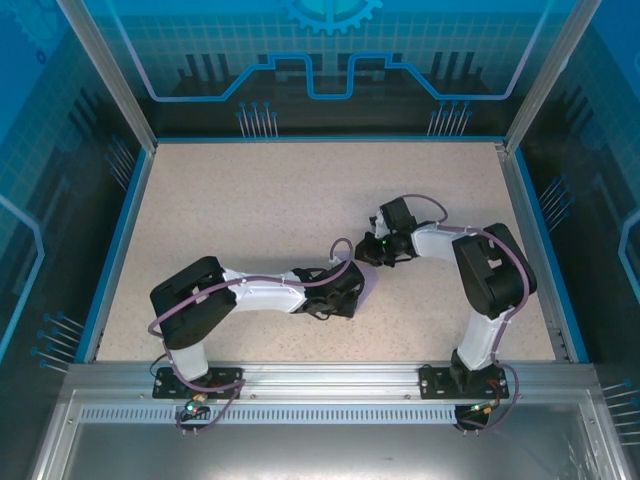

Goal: Fold a paper plane with a square sheet of paper (pick it up from the middle)
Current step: Fourth fold the wing at the center of the table.

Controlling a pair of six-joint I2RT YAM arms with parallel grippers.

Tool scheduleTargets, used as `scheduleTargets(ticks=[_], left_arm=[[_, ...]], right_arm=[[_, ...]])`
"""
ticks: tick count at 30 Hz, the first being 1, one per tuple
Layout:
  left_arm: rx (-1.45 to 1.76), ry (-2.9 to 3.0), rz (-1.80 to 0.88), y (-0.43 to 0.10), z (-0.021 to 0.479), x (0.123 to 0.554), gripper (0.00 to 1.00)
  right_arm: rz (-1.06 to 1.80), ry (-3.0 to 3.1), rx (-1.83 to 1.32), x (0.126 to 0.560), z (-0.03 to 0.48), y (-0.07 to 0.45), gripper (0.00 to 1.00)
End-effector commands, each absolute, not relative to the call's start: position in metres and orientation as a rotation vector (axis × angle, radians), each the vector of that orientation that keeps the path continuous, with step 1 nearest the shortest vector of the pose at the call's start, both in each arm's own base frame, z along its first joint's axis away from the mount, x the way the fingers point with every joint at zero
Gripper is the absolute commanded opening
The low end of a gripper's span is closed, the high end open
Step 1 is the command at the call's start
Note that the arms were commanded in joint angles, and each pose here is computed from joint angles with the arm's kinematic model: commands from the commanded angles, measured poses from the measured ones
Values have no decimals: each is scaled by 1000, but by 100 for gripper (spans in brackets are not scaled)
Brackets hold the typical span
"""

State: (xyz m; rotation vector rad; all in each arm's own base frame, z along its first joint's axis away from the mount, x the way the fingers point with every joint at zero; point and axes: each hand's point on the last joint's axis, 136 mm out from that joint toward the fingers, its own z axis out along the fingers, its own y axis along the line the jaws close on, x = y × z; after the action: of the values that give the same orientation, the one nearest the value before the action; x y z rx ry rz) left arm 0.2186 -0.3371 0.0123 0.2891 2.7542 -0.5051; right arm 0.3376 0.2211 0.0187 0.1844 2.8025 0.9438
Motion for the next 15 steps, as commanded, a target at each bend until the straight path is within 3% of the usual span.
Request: scheduleTargets(ticks=[1, 10, 15], left_arm=[[377, 2967, -245, -289, -41, 178, 0], [376, 2978, -240, -286, -44, 175, 0], [380, 2981, -243, -288, -45, 176, 0]], right_arm=[[845, 2812, 163, 352, 10, 212, 9], [792, 2807, 210, 373, -6, 184, 8], [835, 2706, 121, 379, 26, 187, 8]])
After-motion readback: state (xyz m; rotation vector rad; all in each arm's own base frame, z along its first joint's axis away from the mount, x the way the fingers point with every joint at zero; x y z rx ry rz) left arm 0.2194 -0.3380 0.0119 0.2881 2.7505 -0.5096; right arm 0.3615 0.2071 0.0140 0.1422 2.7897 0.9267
